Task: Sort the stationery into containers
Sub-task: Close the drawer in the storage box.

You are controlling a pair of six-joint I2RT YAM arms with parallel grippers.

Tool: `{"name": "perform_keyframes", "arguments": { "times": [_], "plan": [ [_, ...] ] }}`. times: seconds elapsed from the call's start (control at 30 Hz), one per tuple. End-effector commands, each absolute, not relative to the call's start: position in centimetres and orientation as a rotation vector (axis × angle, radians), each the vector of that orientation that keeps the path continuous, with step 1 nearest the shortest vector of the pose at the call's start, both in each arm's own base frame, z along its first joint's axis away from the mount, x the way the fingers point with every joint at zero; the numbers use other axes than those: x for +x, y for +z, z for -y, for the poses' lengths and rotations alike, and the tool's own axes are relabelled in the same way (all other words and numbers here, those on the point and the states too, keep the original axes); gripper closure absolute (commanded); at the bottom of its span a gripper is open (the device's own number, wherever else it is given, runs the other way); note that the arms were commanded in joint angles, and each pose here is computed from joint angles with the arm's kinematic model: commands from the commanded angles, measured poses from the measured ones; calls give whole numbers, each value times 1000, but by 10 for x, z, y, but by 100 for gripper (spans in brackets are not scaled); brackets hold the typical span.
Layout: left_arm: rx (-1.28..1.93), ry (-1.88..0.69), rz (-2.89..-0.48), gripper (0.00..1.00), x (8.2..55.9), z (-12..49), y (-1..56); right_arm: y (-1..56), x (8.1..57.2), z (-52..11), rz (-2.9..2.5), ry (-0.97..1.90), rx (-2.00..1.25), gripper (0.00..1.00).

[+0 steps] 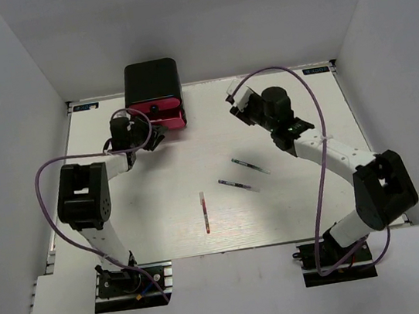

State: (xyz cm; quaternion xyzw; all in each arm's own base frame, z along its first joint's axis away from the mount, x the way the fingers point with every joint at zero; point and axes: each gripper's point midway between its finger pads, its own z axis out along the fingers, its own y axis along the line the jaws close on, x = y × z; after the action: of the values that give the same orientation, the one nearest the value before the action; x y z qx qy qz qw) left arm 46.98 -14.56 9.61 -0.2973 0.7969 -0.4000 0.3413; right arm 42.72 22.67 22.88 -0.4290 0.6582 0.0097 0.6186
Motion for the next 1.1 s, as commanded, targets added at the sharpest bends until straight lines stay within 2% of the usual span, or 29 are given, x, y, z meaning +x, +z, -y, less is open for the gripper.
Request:
{"name": "perform_keyframes", "arguments": {
  "times": [0.0, 0.23, 0.43, 0.6, 0.67, 0.73, 0.8, 0.9, 1.07],
  "plan": [
    [-792, -1047, -2043, 47, 488, 145, 112, 232, 422, -211, -1529, 38, -929, 53],
    [-837, -1042, -2025, 45, 515, 144, 120, 220, 411, -192, -1567, 43, -916, 54],
    [-872, -1053, -2008, 35, 522, 144, 121, 206, 404, -181, -1606, 48, -914, 54],
    [-887, -1049, -2002, 31, 525, 143, 118, 201, 400, -176, -1622, 53, -910, 54],
    [-895, -1047, -2000, 31, 524, 146, 118, 201, 400, -174, -1628, 54, -903, 54],
    [-907, -1028, -1994, 36, 522, 143, 120, 200, 400, -173, -1628, 54, -902, 54],
    [-927, -994, -1981, 38, 517, 137, 123, 198, 399, -173, -1637, 60, -902, 54],
    [-947, -960, -1969, 38, 511, 131, 126, 198, 399, -172, -1638, 67, -899, 54],
    [-1000, -938, -1956, 31, 510, 122, 123, 195, 398, -173, -1644, 73, -907, 54]
  ]
}}
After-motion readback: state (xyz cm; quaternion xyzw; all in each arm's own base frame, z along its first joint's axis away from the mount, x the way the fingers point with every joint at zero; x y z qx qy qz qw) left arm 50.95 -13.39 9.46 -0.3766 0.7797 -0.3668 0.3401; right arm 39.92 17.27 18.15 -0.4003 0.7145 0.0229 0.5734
